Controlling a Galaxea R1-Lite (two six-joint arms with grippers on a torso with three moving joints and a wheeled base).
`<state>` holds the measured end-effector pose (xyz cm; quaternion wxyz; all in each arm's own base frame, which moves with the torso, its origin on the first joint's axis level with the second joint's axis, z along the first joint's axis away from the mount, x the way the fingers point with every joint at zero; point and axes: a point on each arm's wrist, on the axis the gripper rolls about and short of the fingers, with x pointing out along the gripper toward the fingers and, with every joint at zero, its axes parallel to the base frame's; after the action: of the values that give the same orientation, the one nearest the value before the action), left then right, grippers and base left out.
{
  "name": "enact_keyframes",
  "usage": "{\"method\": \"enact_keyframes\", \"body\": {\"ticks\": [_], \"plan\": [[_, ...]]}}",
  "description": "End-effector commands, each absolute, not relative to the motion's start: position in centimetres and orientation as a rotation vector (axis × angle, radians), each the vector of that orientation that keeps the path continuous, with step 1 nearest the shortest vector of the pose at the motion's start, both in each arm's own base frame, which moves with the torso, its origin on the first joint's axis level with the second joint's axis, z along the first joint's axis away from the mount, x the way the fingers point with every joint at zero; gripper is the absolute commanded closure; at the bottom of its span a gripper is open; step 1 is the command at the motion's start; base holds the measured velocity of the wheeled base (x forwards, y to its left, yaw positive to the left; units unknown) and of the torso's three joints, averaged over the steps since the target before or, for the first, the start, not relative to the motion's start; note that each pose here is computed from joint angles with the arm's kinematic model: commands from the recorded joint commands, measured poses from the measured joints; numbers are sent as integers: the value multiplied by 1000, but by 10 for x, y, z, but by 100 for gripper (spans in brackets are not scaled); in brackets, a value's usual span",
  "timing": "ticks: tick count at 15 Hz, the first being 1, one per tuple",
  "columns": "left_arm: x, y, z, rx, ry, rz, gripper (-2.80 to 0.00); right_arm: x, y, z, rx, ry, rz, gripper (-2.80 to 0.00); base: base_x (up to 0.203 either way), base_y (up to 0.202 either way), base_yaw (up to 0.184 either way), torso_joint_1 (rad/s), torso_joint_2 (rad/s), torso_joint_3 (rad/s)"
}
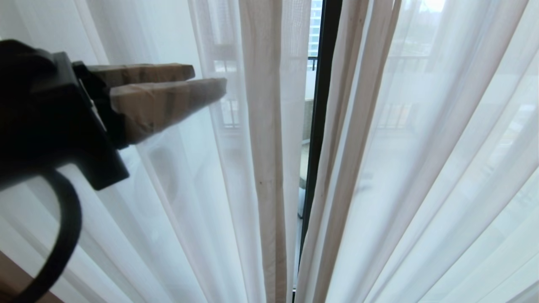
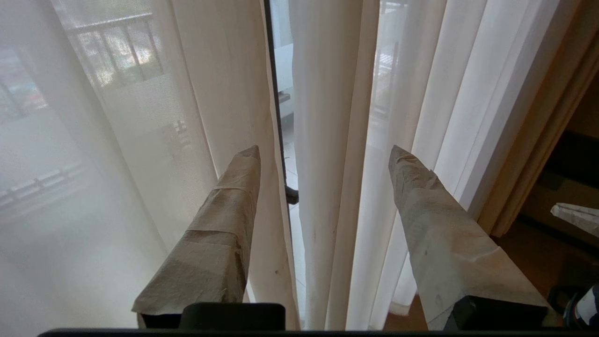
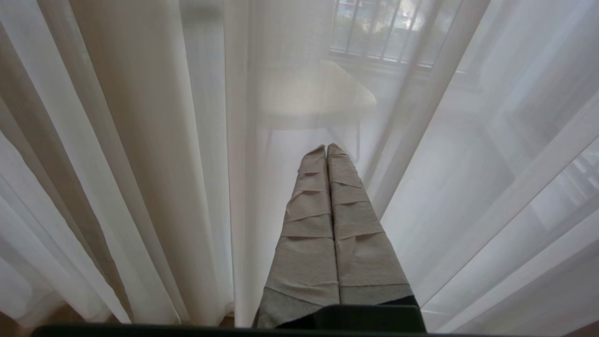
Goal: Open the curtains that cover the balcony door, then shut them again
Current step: Pull the inner curtains open on both sides
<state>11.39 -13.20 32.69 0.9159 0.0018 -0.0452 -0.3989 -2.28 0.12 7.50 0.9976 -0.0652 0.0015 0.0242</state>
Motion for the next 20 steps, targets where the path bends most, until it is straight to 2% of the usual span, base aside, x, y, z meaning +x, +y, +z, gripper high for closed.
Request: {"method": "enact_keyframes", "body": {"ticks": [1, 11, 20], "plan": [[124, -143, 332, 6, -92, -819, -280, -23, 1, 75, -132, 3, 49, 0, 0, 0, 0, 0, 0, 0], [185, -207, 351, -23, -182, -634, -280, -23, 1, 75, -132, 3, 49, 0, 0, 0, 0, 0, 0, 0], [216, -216, 355, -19, -229, -519, -280, -23, 1, 75, -132, 3, 49, 0, 0, 0, 0, 0, 0, 0]]}}
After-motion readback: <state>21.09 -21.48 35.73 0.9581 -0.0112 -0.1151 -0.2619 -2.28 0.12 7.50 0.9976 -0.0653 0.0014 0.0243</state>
